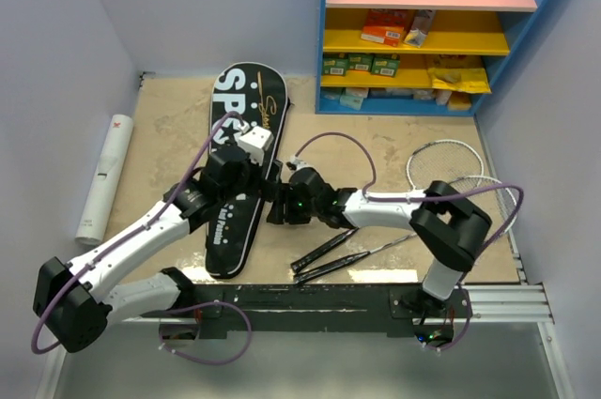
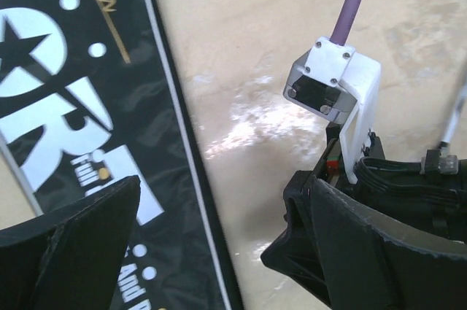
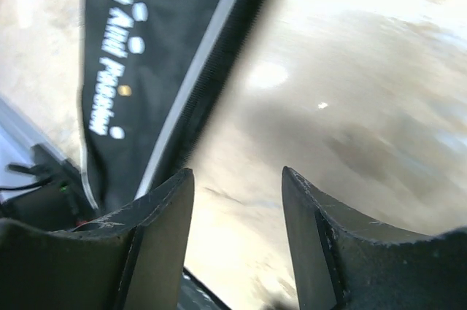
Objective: Pack up the badminton gear
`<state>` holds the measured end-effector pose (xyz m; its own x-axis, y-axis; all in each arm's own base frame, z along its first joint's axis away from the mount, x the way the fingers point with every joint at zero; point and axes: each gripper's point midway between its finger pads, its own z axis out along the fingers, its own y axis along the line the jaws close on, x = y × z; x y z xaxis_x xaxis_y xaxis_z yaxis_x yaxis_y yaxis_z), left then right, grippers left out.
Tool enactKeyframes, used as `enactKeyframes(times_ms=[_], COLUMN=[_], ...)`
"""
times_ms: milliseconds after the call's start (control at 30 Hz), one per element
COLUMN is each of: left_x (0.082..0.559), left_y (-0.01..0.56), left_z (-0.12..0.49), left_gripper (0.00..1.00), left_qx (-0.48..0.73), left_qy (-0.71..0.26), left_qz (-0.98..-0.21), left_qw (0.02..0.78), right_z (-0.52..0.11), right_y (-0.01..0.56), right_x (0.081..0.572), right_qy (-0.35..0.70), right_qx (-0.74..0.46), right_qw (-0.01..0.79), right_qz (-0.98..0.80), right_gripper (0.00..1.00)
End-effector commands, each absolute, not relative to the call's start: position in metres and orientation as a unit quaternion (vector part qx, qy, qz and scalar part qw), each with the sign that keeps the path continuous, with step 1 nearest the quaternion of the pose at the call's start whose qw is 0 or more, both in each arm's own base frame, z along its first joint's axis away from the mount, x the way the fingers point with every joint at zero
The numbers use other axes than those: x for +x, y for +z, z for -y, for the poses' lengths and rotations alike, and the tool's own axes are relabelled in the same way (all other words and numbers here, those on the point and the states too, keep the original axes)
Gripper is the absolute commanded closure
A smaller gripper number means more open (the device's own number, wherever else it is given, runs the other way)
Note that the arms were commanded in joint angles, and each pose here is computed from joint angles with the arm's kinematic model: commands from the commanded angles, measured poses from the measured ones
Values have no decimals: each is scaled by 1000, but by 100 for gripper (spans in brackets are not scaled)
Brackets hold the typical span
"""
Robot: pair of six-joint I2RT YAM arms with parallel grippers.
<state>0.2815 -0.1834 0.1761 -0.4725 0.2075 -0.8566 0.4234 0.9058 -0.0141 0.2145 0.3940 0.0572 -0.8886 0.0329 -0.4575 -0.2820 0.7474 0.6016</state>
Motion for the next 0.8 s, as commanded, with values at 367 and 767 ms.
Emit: enactKeyframes(times_ms=[367, 767], left_x=[283, 303], left_y=[86, 146], left_z=[110, 160], left_gripper=[0, 0], left_qx=[178, 163], left_qy=[133, 0], left_qz=[-921, -901], left_qw=[319, 403], right_z=[-233, -206], right_y=[117, 120], right_x=[198, 184], right_qy=[193, 176], right_qx=[5, -4], right_qw=[366, 369], right_qz=[-911, -913], right_gripper=[41, 39])
